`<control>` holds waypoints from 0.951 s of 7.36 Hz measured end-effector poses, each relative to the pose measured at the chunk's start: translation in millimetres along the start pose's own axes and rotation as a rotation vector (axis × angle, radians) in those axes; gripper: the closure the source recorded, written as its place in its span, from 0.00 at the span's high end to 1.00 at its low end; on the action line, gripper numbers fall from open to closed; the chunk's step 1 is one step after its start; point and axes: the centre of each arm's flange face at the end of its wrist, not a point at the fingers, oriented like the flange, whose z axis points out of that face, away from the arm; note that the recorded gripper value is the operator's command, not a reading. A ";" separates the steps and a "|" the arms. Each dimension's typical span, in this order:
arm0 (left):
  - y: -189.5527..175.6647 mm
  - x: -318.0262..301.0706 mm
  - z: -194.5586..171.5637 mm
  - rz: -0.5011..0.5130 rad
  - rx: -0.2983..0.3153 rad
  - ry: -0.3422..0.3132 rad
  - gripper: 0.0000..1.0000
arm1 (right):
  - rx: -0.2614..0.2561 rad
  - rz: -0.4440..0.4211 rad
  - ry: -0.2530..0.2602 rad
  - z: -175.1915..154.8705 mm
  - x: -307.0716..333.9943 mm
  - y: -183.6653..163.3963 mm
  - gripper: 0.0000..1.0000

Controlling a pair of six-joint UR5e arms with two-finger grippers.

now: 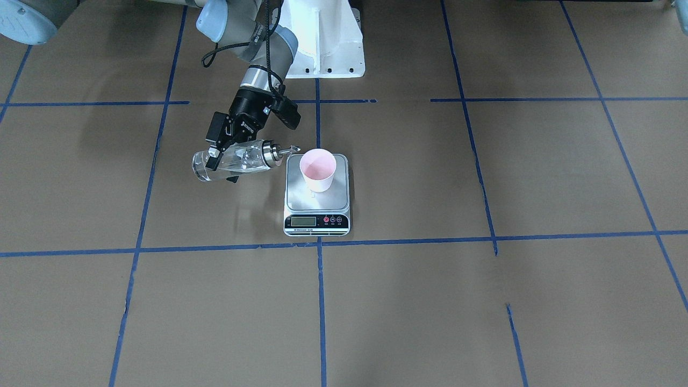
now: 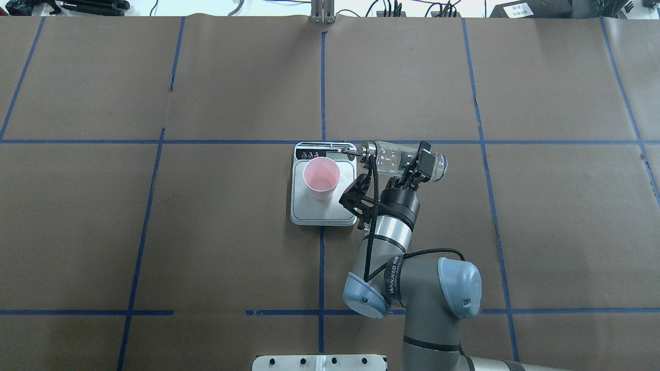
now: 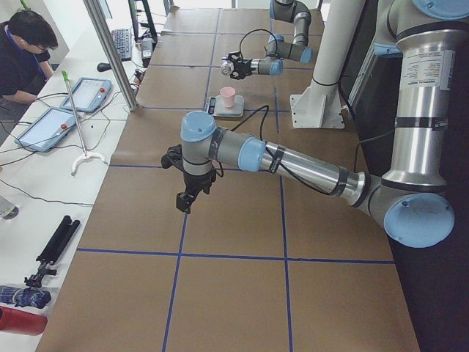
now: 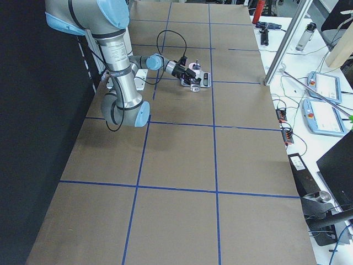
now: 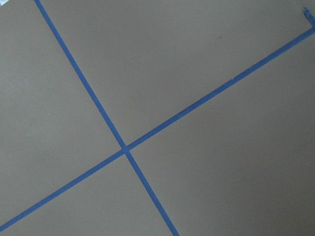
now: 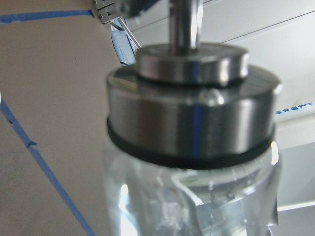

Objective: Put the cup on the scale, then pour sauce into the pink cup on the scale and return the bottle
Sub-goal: 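Tilt the dispenser spout over the pink cup with the right gripper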

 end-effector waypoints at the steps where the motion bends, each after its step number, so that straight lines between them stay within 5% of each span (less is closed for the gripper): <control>1: 0.4 -0.7 1.0 -0.001 -0.002 0.001 1.00 | 0.012 -0.008 0.015 0.7 0.9 -0.6 0.00; 7: 5.3 -2.4 5.2 -0.008 -0.011 0.006 1.00 | 0.097 -0.068 0.116 7.3 6.9 -4.3 0.00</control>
